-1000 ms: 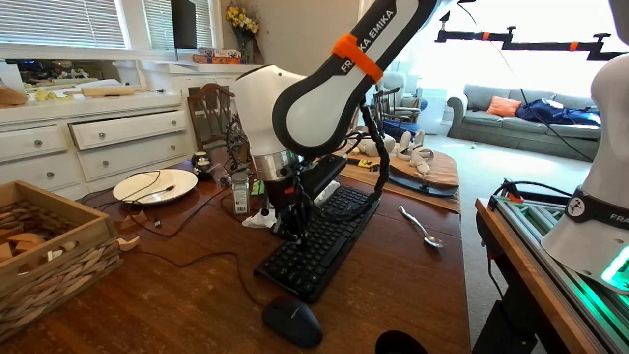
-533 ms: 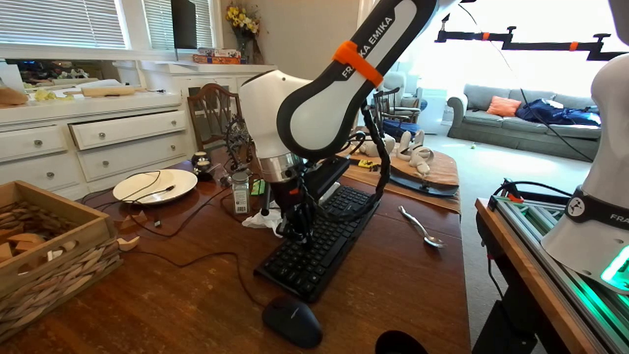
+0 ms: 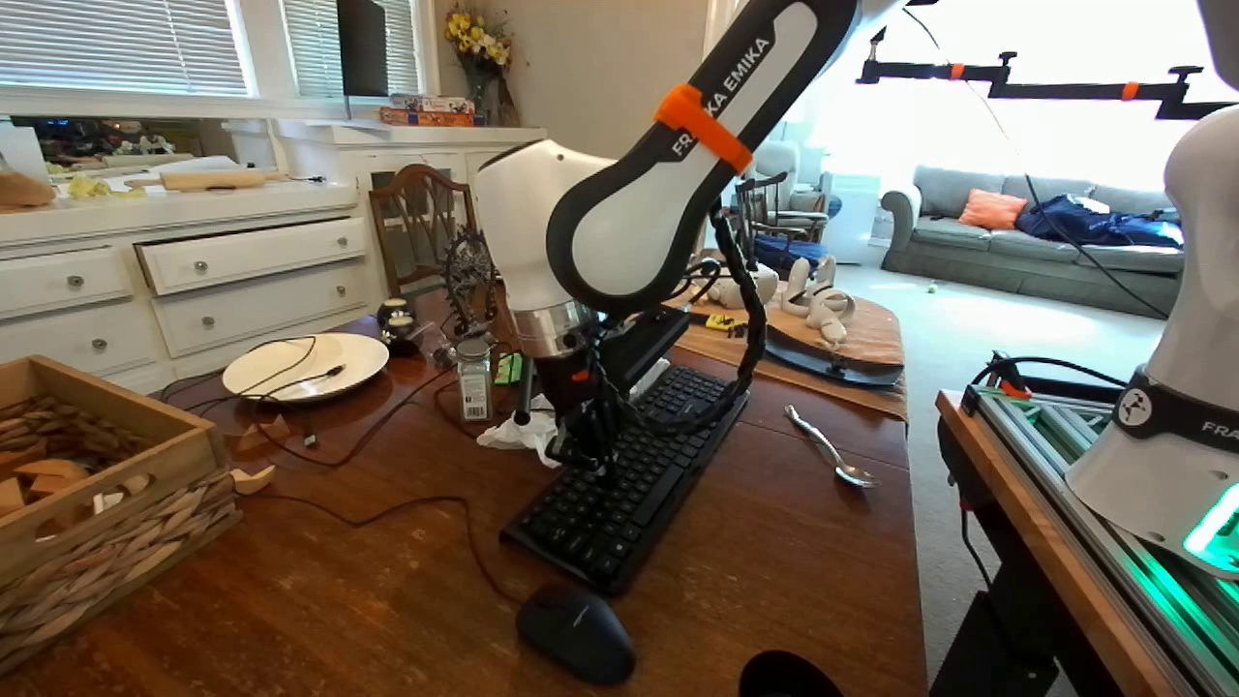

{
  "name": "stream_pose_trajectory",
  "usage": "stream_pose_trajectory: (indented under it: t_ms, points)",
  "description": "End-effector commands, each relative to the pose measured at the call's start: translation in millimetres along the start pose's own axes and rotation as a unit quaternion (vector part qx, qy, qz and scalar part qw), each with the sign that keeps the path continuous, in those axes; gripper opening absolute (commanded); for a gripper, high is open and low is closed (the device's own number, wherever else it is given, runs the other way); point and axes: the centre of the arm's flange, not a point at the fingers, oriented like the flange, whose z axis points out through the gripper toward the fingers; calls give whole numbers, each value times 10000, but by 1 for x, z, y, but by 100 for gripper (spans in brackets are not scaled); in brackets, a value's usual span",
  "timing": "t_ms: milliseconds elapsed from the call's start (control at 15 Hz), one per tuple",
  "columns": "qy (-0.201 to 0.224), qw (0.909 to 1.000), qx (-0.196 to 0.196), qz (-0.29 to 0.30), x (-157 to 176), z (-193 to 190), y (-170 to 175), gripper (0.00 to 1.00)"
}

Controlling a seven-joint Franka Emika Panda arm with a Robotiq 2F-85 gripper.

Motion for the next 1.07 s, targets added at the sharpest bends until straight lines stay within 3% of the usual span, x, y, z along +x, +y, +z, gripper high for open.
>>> stream_pose_trajectory:
  t_ms: [0,1000]
  points:
    - [17,10000,20,-31,2,7,2,0]
    - [83,9991,58,-420,12,19,1,0]
